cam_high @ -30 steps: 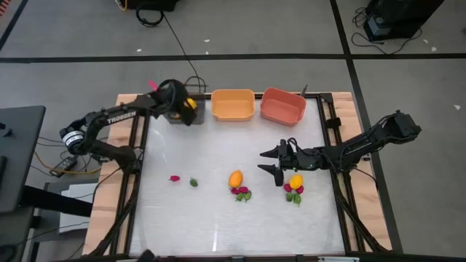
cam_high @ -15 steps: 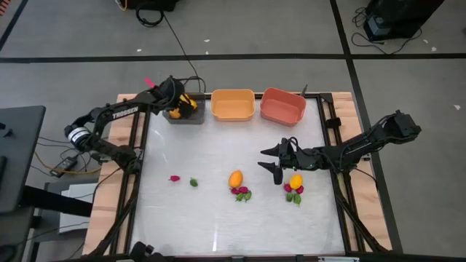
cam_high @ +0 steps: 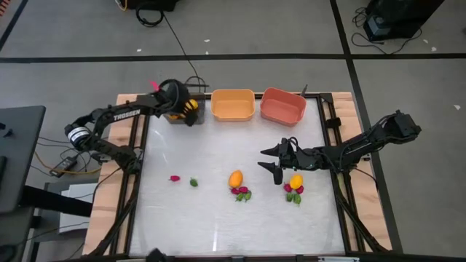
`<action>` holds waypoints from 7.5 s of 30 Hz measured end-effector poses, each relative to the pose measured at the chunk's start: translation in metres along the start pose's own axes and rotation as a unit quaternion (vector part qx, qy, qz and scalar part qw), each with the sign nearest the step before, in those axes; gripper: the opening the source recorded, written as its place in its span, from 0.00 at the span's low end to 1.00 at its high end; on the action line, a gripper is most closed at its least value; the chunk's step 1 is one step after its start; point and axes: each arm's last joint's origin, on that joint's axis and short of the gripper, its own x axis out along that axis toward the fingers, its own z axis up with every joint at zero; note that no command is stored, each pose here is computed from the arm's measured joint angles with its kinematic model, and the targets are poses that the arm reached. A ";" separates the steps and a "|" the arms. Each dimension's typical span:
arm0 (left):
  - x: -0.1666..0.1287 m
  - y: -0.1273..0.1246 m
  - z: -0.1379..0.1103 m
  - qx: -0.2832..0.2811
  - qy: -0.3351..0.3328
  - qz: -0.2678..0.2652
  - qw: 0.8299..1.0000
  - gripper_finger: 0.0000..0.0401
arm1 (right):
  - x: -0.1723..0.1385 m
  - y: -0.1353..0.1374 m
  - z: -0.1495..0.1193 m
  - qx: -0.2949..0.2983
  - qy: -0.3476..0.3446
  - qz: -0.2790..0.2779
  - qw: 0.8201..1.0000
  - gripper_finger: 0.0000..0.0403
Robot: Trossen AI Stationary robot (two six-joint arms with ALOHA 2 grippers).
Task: Sort produce into baskets
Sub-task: Put the lemon into the black bin
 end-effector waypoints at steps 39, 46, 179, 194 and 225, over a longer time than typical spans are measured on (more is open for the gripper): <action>-0.029 -0.235 -0.041 0.011 -0.002 -0.278 0.961 0.79 | 0.004 -0.001 -0.030 -0.068 0.127 0.033 0.989 0.63; -0.031 -0.263 -0.046 0.040 0.063 -0.251 0.965 0.79 | 0.023 0.004 -0.050 -0.066 0.123 0.067 0.988 0.54; -0.001 -0.063 0.025 0.156 0.066 0.073 0.983 0.80 | -0.006 0.008 0.015 -0.129 0.264 -0.110 0.950 0.56; -0.034 -0.173 0.016 0.229 -0.093 -0.168 0.954 0.80 | -0.063 -0.010 0.006 0.033 0.460 -0.173 0.870 0.70; -0.049 -0.200 -0.001 0.255 -0.113 -0.159 0.947 0.79 | -0.048 0.025 -0.045 -0.217 0.552 -0.040 0.804 0.89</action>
